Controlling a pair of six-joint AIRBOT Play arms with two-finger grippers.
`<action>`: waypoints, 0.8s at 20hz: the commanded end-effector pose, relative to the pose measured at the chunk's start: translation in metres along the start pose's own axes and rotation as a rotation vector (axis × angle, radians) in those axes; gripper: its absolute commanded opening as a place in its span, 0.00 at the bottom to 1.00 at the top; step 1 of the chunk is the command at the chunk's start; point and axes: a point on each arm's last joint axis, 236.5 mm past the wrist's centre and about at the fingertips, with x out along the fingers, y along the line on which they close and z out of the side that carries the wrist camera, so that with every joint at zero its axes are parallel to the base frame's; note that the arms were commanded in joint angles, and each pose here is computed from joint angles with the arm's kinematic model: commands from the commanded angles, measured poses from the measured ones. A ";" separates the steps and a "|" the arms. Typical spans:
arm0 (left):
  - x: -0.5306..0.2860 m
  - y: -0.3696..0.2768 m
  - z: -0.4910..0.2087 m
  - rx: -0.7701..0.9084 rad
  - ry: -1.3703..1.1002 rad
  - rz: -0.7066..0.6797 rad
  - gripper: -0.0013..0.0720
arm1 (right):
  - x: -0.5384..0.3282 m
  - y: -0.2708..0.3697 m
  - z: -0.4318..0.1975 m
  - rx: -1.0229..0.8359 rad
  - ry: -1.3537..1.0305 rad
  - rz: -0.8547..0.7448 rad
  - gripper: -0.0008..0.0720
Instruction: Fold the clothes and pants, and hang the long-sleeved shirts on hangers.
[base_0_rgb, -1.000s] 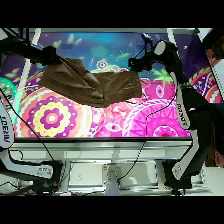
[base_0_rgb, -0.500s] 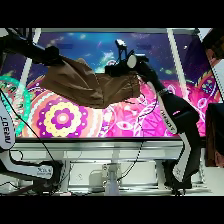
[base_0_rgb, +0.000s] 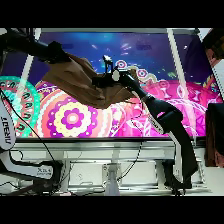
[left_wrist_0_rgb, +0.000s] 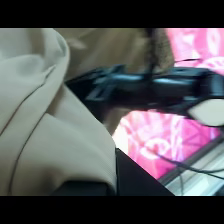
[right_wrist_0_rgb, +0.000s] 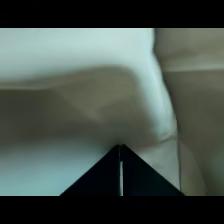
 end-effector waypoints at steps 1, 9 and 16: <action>0.003 -0.017 0.004 0.028 -0.016 -0.048 0.03 | 0.021 0.021 -0.022 0.124 0.044 0.079 0.06; 0.019 0.042 -0.003 0.011 0.043 0.139 0.03 | 0.013 -0.008 -0.041 0.020 0.150 -0.007 0.06; 0.052 0.055 -0.012 -0.005 0.110 0.136 0.03 | -0.076 -0.064 0.001 -0.142 0.195 -0.057 0.06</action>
